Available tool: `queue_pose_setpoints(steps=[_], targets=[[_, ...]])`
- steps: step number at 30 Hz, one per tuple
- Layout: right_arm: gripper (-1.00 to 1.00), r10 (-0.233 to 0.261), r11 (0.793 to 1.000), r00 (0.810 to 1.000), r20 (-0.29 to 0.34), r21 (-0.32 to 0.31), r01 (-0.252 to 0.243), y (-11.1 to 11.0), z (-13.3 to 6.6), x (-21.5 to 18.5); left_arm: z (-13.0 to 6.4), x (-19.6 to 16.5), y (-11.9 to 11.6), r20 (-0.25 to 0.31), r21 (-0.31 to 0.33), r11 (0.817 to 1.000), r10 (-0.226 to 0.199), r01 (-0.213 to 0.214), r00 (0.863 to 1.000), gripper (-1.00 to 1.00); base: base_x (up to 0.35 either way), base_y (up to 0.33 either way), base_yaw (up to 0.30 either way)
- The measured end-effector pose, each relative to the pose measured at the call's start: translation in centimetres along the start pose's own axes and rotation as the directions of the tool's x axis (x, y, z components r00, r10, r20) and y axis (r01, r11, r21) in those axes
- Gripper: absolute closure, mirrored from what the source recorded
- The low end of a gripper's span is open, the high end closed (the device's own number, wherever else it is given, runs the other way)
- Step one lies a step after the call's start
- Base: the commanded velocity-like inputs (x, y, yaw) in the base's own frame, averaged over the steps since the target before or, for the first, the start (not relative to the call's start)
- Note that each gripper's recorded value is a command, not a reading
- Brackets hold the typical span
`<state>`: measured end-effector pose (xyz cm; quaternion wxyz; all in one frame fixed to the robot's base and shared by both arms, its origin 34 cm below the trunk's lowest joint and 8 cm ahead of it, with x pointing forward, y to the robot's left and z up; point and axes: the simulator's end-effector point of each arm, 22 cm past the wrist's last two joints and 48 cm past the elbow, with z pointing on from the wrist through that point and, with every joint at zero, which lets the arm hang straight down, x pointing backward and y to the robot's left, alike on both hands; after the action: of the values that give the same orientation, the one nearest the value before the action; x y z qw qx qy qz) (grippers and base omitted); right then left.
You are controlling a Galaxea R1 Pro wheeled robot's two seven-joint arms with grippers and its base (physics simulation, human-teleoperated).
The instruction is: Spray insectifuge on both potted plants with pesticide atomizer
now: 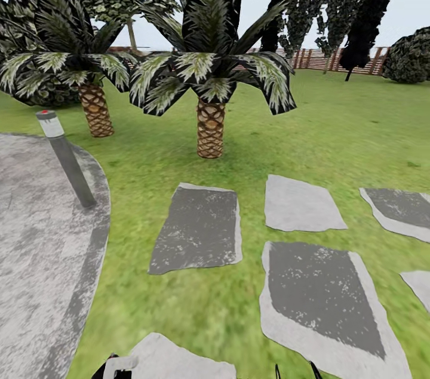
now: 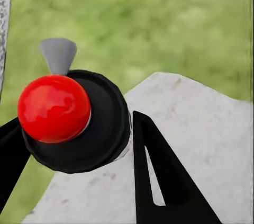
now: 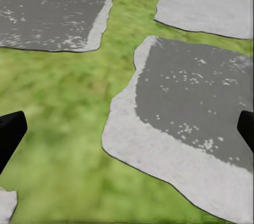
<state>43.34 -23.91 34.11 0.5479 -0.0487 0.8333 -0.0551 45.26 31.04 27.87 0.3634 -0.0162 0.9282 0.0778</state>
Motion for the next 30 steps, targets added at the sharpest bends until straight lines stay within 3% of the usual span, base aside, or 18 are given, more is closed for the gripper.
queue_pose_setpoints(steps=[30], targets=[[-1.0,0.0,1.0,1.0,0.0,0.0,0.0,0.0,0.01,-0.01,0.01,0.0,0.11,0.0,-0.001,1.0,0.001,-0.001,1.0,1.0,0.0,0.0,-0.3]])
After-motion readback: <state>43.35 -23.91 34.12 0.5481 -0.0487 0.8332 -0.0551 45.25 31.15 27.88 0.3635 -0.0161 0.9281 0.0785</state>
